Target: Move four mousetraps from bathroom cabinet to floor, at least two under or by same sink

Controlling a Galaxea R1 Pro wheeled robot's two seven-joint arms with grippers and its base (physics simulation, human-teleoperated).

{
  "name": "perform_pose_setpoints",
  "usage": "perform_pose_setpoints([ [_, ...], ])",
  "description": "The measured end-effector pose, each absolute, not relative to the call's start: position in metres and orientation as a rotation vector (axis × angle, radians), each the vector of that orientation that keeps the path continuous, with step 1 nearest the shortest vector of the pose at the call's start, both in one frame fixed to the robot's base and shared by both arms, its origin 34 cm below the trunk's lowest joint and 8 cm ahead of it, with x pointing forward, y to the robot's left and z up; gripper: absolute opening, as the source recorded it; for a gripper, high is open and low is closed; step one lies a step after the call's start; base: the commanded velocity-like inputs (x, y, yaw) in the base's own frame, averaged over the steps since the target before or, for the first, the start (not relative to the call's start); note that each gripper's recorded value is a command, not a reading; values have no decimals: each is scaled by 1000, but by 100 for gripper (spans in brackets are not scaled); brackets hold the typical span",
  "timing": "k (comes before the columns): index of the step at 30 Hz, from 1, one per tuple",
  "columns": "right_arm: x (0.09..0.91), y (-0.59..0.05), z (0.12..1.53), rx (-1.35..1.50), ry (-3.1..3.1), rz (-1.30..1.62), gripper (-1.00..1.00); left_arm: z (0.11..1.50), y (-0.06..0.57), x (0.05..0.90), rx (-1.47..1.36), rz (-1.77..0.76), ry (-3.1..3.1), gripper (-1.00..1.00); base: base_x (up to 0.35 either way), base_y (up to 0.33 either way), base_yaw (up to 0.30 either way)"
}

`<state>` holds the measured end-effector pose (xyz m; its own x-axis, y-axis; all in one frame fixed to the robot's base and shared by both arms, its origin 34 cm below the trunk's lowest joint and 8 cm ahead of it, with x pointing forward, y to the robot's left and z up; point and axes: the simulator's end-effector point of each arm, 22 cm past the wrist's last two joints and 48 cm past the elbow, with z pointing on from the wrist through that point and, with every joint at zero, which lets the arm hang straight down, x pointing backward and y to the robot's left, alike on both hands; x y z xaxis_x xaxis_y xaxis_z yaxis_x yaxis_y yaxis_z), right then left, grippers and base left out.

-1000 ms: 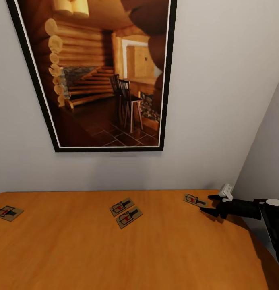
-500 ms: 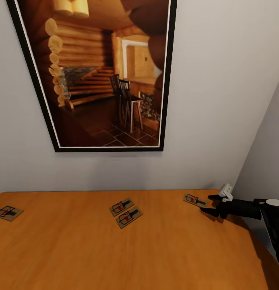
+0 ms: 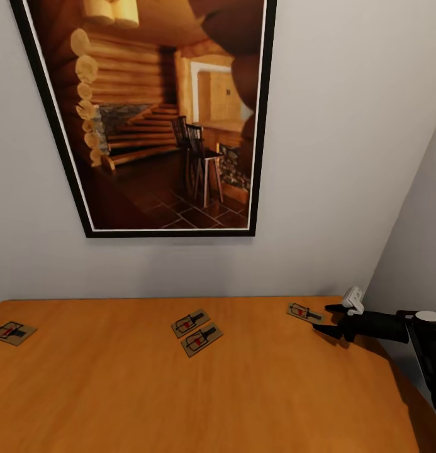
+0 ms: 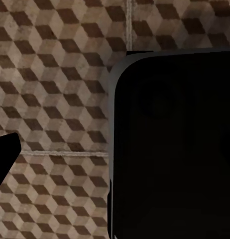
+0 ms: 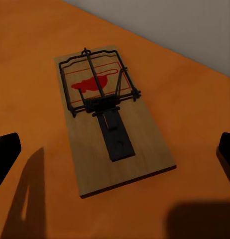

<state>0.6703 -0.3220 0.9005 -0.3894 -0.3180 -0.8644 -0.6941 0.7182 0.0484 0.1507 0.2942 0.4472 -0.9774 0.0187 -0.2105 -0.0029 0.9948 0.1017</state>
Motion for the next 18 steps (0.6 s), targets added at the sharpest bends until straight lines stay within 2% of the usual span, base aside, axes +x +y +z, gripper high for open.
perform_pose_setpoints([
  [18, 670, -322, 901, -773, 1992, 509, 100, 447, 294, 151, 11, 150, 2925, 100, 0, 0, 0],
])
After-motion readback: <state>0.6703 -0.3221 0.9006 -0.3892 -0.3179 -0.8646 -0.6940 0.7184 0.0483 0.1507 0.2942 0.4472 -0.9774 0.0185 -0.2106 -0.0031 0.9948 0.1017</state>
